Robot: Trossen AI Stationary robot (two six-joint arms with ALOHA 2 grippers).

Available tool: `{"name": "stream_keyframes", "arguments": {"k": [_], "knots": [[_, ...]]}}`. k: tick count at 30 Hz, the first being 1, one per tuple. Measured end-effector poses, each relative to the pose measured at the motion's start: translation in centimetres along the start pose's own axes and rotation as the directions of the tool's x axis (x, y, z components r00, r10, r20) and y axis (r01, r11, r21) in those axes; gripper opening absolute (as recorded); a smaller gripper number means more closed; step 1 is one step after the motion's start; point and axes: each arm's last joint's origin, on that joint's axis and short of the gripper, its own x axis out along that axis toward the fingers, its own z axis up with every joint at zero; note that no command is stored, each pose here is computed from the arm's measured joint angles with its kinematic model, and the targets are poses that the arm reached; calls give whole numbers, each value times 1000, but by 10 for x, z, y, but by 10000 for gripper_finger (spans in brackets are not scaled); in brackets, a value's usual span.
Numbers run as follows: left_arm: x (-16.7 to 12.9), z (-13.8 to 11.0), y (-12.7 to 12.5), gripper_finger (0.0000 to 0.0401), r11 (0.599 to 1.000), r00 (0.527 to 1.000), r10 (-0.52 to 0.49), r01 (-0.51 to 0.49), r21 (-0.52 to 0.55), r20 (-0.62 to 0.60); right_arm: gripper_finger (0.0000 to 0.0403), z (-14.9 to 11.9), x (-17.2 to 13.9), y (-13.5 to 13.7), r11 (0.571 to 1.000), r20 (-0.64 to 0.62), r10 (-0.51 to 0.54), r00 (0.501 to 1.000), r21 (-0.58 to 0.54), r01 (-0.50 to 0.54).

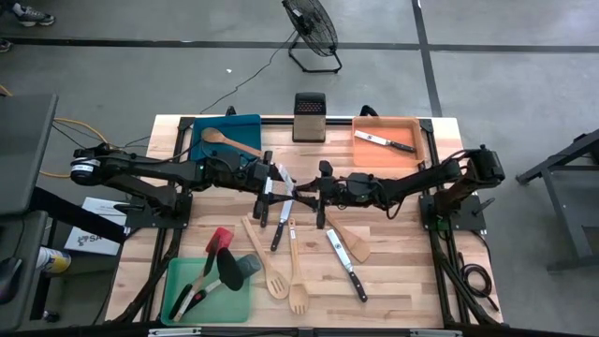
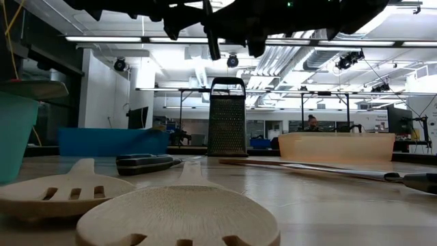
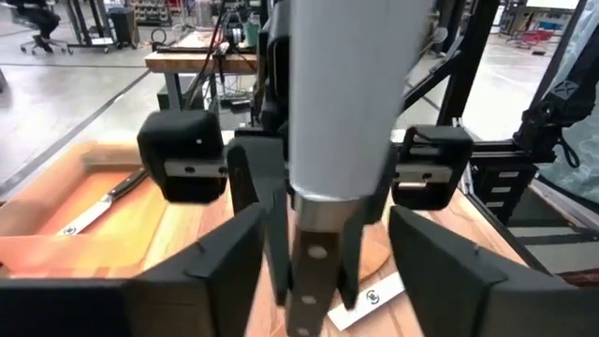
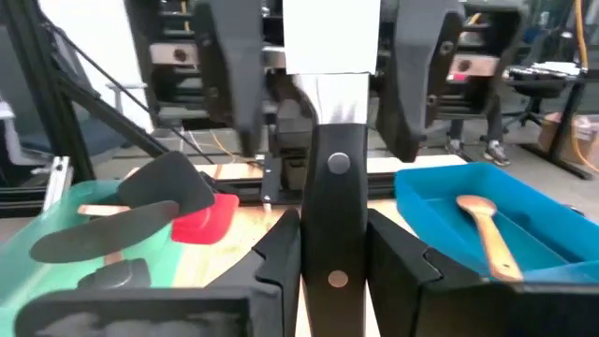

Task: Pick & Place Kitchen Items
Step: Put the black spatula into the orange bin

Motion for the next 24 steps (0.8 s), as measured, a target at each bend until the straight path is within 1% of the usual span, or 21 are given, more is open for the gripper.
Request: {"name": "stream_keyframes", "arguments": {"k": [2, 4, 7, 10, 15, 21, 24], "knots": [[0, 0, 0, 248, 1000, 1000, 10, -10, -1, -4, 81, 5, -4, -1, 1000, -6, -22, 1000, -1, 22], [-2, 0, 1, 257, 1000, 999, 31, -31, -3, -18, 81, 9, -8, -2, 999, -25, -50, 998, -6, 50], [-8, 1, 1, 259, 996, 995, 87, -88, -3, -40, 81, 17, -17, -5, 996, -68, -93, 993, -17, 92], [-15, 2, 2, 257, 989, 987, 148, -148, 0, -68, 81, 24, -28, -8, 987, -115, -163, 980, -28, 160], [-29, 6, 2, 256, 979, 975, 203, -204, 1, -90, 81, 36, -48, -15, 963, -181, -268, 946, -45, 264], [-39, 8, 0, 257, 977, 971, 206, -211, -30, -118, 81, 48, -75, -27, 928, -250, -369, 895, -45, 370], [-40, 8, 0, 257, 976, 971, 206, -213, -43, -122, 81, 51, -88, -32, 899, -285, -433, 855, -69, 432]]}}
